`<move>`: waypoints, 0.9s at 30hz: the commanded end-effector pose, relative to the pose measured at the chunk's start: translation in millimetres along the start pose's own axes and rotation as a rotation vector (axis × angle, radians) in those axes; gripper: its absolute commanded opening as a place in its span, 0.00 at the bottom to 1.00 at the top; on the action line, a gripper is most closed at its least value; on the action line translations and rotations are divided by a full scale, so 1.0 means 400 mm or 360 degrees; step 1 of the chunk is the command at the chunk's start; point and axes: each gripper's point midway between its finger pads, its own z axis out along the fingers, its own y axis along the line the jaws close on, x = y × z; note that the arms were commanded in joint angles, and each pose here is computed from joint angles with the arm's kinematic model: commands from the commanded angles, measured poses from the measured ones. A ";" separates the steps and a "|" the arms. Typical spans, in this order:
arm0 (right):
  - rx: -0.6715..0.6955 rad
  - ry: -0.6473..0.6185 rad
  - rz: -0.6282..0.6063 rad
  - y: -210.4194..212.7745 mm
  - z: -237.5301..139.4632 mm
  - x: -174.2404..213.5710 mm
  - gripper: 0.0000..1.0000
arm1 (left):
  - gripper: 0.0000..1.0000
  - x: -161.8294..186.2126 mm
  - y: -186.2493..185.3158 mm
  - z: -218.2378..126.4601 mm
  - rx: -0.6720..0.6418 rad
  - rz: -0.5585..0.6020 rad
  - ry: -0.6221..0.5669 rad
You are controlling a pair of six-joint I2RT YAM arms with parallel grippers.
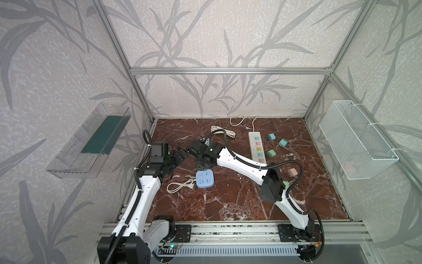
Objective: Insert the plug
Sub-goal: 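Carry the teal adapter over the light blue square socket with the right gripper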
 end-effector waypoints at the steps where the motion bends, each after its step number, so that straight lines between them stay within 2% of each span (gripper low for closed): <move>1: 0.0105 0.0076 -0.0008 -0.032 0.037 0.028 0.00 | 0.97 -0.002 0.002 -0.003 0.0019 -0.0012 -0.0009; 9: 0.0105 0.0161 0.0020 -0.037 0.063 0.060 0.00 | 0.96 -0.002 -0.001 -0.003 0.0034 -0.0023 -0.0005; 27: 0.0150 0.0207 0.0029 -0.052 0.090 0.089 0.00 | 0.94 -0.006 -0.001 -0.004 0.0060 -0.0046 -0.0009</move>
